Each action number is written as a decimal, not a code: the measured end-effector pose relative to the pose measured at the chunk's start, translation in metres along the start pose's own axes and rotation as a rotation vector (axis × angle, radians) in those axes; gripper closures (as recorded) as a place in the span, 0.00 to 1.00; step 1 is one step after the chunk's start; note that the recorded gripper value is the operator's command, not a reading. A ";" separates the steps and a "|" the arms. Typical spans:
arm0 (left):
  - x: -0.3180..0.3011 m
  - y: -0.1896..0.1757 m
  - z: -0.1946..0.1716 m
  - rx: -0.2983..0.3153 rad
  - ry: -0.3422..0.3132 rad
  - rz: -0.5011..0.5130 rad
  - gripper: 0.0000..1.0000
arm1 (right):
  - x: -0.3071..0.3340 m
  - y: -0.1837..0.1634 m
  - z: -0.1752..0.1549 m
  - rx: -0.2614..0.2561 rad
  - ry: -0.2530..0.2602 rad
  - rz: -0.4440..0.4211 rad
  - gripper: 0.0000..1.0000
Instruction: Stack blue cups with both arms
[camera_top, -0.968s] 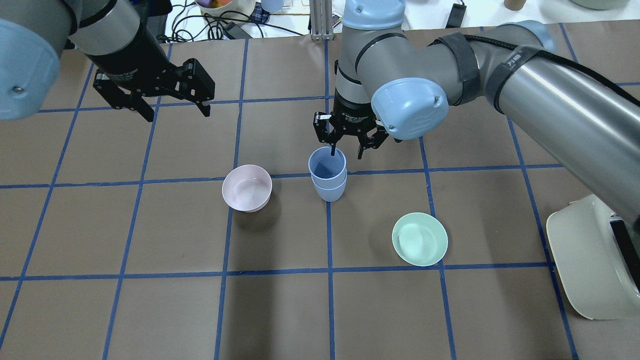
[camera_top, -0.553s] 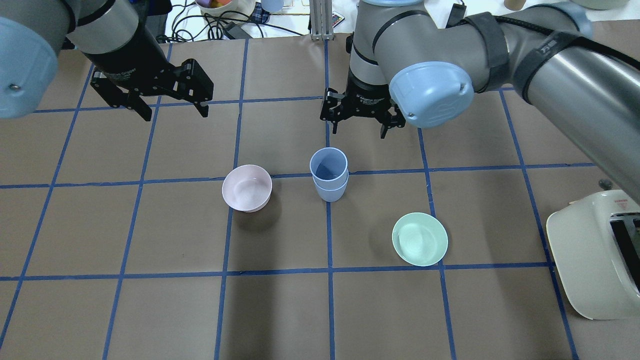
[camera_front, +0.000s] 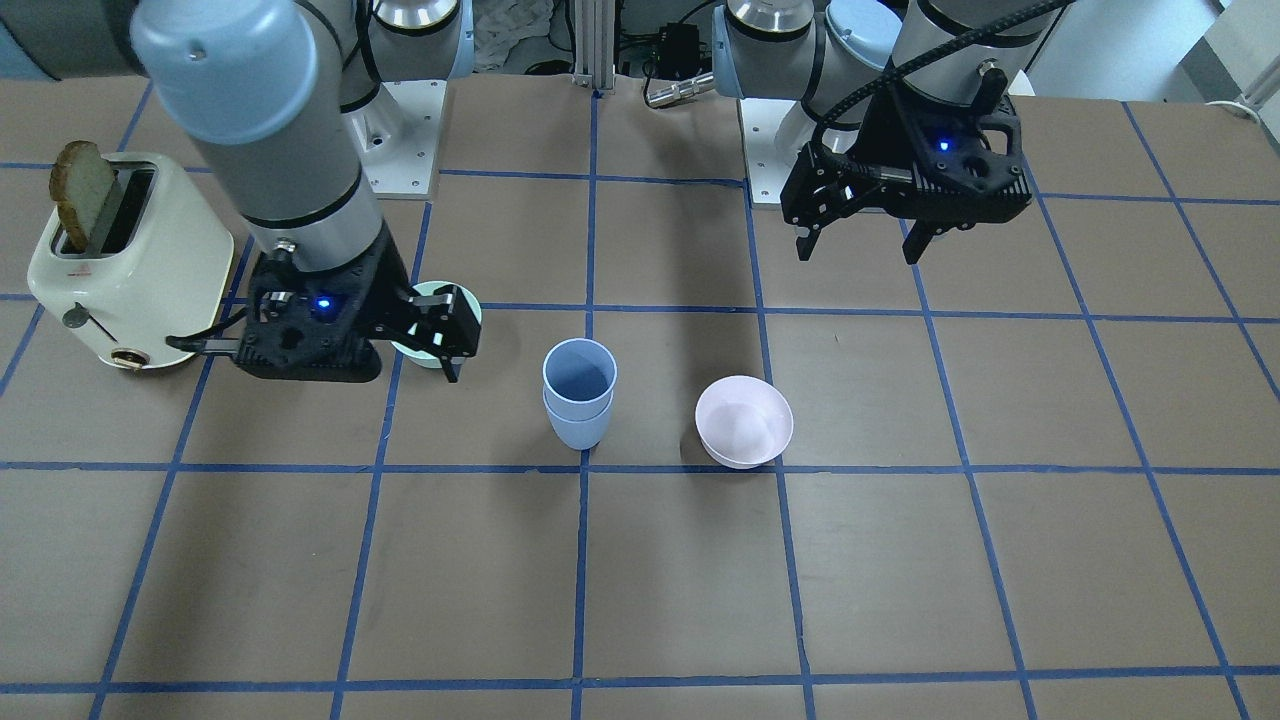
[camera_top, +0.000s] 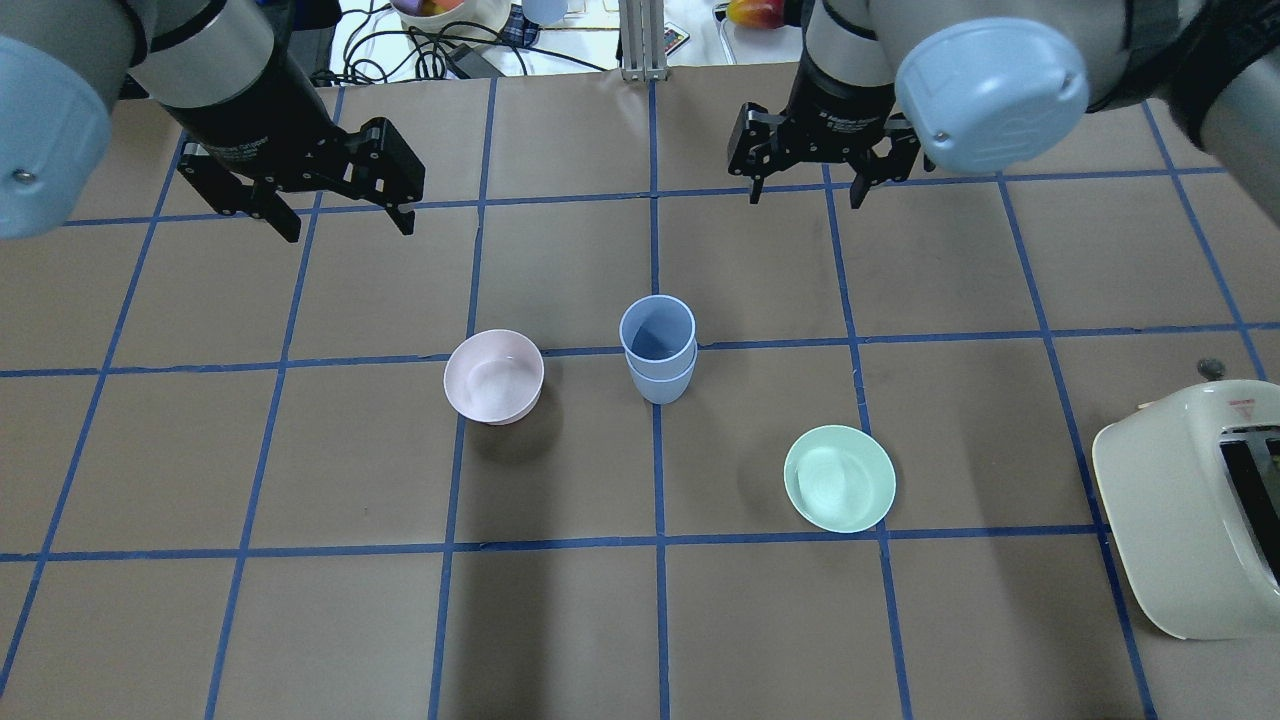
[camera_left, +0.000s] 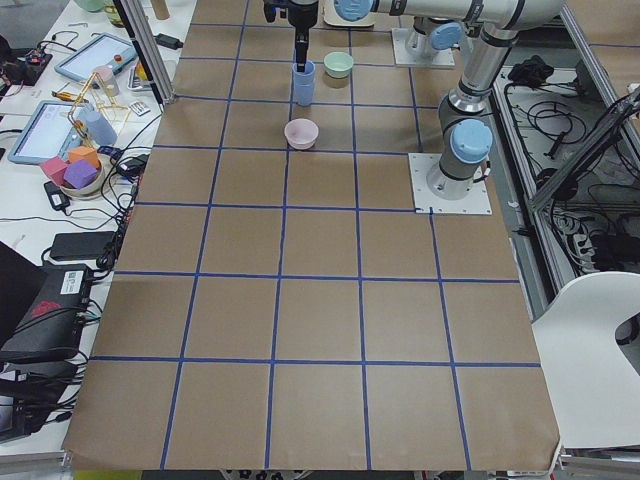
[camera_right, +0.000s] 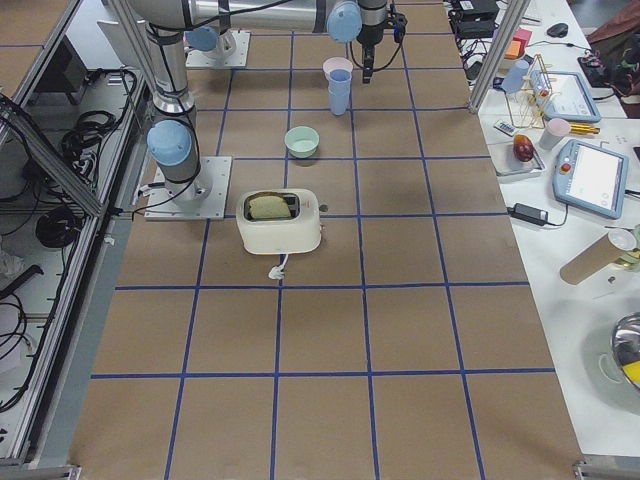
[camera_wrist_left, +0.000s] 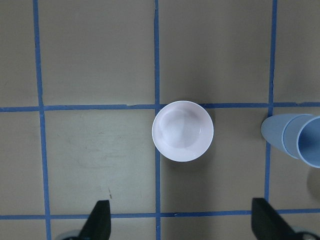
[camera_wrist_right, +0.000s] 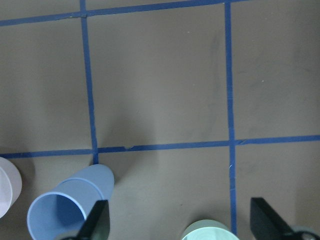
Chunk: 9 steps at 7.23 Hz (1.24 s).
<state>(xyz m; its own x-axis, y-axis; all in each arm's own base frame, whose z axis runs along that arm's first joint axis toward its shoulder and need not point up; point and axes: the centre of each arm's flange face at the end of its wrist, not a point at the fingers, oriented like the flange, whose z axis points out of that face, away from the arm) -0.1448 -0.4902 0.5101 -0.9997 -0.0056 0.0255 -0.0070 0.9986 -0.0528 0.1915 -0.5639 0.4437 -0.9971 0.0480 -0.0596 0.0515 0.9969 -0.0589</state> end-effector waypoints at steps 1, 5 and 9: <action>0.000 0.000 0.000 0.001 0.000 0.000 0.00 | 0.030 -0.001 -0.013 -0.003 0.006 -0.008 0.00; 0.000 0.000 -0.002 0.005 0.001 -0.001 0.00 | 0.061 0.057 -0.056 -0.004 0.015 -0.011 0.00; -0.001 0.000 -0.003 0.006 0.001 -0.002 0.00 | 0.068 0.090 -0.055 -0.025 0.070 -0.012 0.00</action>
<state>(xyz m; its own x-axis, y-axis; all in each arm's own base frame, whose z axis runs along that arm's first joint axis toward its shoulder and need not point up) -0.1441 -0.4900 0.5128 -0.9996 -0.0076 0.0263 -0.0091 0.9982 -0.0591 0.1247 -0.4678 0.4893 -0.9991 0.0398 0.0112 0.0394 0.9986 -0.0342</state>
